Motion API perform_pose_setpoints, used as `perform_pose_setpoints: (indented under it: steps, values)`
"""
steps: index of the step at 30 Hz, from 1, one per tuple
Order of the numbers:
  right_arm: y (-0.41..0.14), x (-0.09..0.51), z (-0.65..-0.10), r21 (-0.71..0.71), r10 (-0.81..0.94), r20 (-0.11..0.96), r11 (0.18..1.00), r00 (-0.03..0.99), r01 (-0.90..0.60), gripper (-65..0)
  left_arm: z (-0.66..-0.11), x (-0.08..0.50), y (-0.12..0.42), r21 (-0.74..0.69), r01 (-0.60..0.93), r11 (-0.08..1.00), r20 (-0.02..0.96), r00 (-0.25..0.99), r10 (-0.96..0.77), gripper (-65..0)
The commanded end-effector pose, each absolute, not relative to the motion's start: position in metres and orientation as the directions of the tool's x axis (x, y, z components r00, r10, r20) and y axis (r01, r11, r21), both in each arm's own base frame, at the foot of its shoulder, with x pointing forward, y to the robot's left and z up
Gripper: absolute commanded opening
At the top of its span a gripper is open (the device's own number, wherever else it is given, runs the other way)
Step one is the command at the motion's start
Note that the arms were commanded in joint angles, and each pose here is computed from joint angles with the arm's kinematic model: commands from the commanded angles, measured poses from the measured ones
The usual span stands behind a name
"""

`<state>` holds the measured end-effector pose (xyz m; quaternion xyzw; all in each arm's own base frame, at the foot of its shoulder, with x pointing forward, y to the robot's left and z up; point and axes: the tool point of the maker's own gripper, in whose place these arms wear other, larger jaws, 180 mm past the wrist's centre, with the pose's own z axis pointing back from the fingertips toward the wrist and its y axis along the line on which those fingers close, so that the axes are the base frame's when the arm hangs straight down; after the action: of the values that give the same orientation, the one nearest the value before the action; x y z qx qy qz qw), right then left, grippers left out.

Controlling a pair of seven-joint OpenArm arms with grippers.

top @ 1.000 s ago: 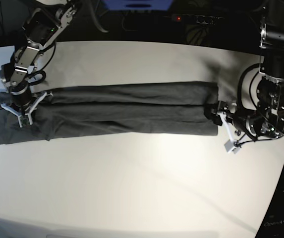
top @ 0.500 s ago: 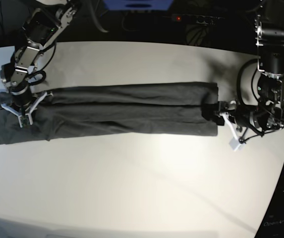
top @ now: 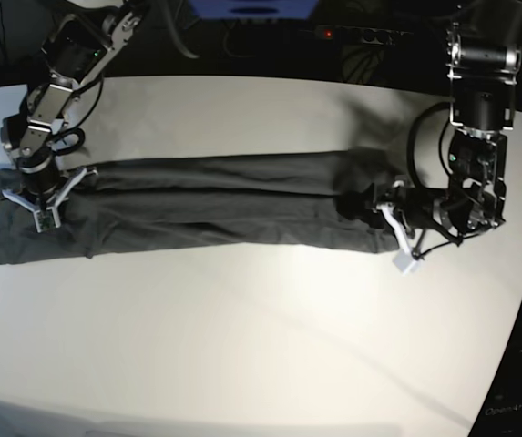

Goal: Fold the T-shirt properly
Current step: 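Lift the strip end with the left gripper toward the right gripper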

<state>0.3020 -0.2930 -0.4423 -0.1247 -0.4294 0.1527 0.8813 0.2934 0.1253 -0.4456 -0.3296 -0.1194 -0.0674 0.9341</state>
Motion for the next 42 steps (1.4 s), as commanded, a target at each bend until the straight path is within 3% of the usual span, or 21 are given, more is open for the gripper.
perform_pose_setpoints:
  steps: [1, 4, 10, 16, 24, 32, 42]
  values:
    - [-0.292, 0.292, -0.454, -0.346, 0.393, 0.669, 0.916, 0.631, -0.203, -64.6, -0.488, 0.234, 0.155, -0.467, 0.155, 0.87, 0.025, 0.986, -0.163, -27.2]
    - [-0.292, 0.292, -0.454, -0.346, 0.393, 0.669, 0.916, 0.631, -0.203, -64.6, -0.488, 0.234, 0.159, -0.464, 0.151, 0.873, 0.021, 0.987, -0.16, -33.7]
    - [-0.291, 0.292, -0.454, -0.344, 0.392, 0.669, 0.917, 0.631, -0.203, -64.6, -0.481, 0.244, 0.178, -0.461, 0.083, 0.883, 0.044, 0.997, -0.071, -64.3]
    - [-0.291, 0.292, -0.454, -0.344, 0.392, 0.669, 0.917, 0.631, -0.203, -64.6, -0.475, 0.246, 0.189, -0.462, 0.061, 0.885, 0.043, 0.998, -0.046, -61.7]
    - [-0.291, 0.292, -0.454, -0.343, 0.391, 0.669, 0.917, 0.632, -0.204, -64.6, -0.454, 0.269, 0.193, -0.47, 0.06, 0.881, 0.133, 0.991, 0.003, -61.7]
    - [-0.29, 0.292, -0.455, -0.342, 0.39, 0.67, 0.917, 0.632, -0.204, -64.6, -0.412, 0.307, 0.124, -0.525, 0.217, 0.823, 0.316, 0.948, -0.049, -61.7]
    - [-0.29, 0.292, -0.454, -0.342, 0.39, 0.671, 0.917, 0.631, -0.204, -64.6, -0.383, 0.336, 0.075, -0.577, 0.292, 0.762, 0.403, 0.914, -0.045, -61.7]
